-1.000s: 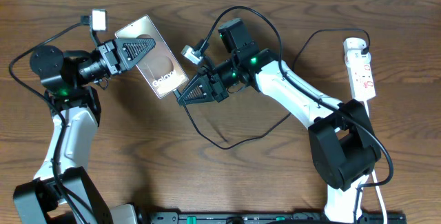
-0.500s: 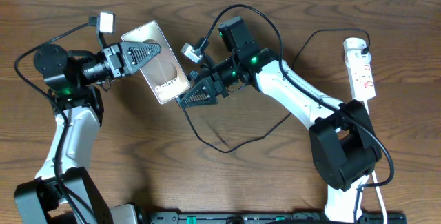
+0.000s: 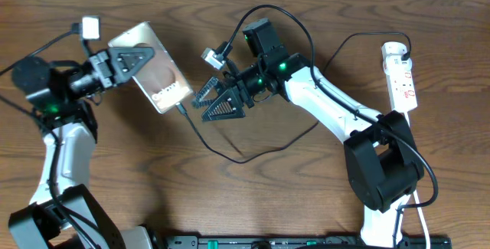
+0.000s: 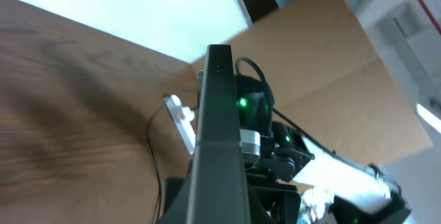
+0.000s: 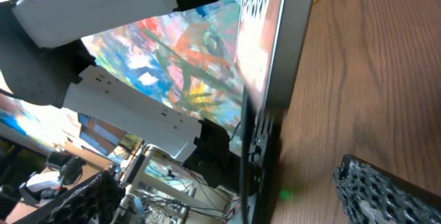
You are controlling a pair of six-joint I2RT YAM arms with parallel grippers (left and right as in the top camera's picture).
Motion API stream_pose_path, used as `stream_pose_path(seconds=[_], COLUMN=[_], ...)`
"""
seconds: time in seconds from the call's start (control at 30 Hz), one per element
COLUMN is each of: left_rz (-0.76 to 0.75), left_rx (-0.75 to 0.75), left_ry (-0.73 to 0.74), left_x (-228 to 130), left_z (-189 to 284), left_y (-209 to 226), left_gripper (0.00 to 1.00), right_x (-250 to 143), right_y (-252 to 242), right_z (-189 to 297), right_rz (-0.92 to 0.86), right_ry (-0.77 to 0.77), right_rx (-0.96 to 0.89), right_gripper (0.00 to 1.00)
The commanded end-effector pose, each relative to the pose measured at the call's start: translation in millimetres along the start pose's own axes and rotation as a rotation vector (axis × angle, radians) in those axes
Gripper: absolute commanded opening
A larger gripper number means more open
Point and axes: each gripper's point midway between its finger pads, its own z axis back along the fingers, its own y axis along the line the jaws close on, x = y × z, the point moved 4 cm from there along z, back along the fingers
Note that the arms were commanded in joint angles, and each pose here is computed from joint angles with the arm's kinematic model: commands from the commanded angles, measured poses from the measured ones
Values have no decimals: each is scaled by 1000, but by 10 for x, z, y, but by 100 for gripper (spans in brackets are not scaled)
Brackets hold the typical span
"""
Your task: Plug charger to phone and switch on socket
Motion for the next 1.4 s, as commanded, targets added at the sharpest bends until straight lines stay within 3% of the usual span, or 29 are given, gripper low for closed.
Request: stream_pose_path(seconds=[0.0, 0.2, 0.53, 0.67, 0.83, 1.07, 1.37], left_rz=[22, 97, 81, 116, 165, 332, 560], left_rx=[44, 92, 96, 99, 103, 189, 523], left_ry=[-65, -149, -151, -149, -149, -246, -346], left_x=[123, 186, 146, -164, -551, -944, -1415], left_z=[281, 596, 605, 591, 570, 577, 729], left_y=[32, 140, 183, 431, 671, 1014, 1610], left_gripper=[7, 7, 7, 7, 8, 7, 7], right_x=[113, 145, -140, -209, -157, -106, -222], right_y=[67, -309, -716, -347, 266, 1109, 1566], right_z=[105, 296, 1114, 1696, 1917, 1906, 1915], right_rz=[-18, -216, -572, -640, -573, -449, -408], right_ry=[-21, -95, -226, -294, -355, -444, -487], right_rx=[-38, -320, -814, -1126, -1335, -1399, -1464], right_gripper=[99, 99, 99, 99, 99, 99, 99])
